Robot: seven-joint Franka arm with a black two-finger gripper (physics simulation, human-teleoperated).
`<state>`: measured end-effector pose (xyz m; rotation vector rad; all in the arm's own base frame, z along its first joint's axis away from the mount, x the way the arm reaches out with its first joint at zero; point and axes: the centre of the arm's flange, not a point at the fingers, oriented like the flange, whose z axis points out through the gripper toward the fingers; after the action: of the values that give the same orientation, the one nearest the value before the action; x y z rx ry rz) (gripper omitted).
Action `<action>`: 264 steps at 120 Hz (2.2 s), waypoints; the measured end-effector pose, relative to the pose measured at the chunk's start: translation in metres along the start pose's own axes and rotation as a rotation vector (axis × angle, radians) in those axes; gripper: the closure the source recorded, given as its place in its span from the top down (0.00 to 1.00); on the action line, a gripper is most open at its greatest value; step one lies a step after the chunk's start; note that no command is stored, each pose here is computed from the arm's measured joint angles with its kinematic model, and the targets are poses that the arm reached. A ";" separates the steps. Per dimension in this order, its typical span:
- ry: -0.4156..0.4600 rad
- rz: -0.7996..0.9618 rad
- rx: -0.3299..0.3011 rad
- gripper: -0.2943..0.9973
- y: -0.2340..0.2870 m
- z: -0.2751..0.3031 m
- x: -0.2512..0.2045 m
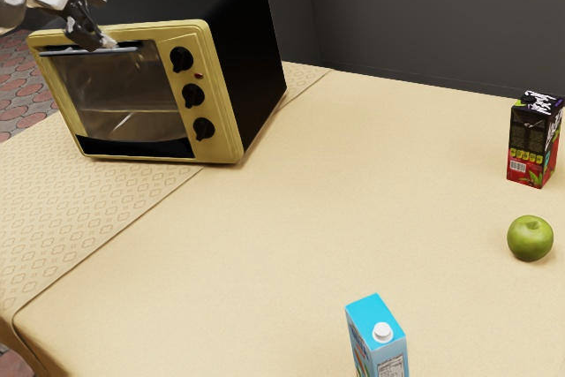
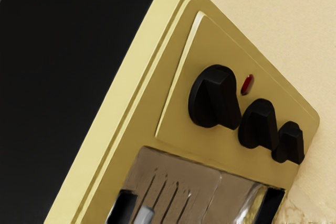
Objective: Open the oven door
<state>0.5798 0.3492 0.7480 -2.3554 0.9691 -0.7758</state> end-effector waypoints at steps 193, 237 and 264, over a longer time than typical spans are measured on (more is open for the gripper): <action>0.001 0.279 -0.043 0.77 0.006 0.115 -0.047; 0.004 0.285 -0.059 0.77 0.009 0.125 -0.050; 0.018 0.271 -0.179 0.87 0.046 0.108 -0.043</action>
<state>0.6030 0.3736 0.6280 -2.2983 1.3822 -0.6273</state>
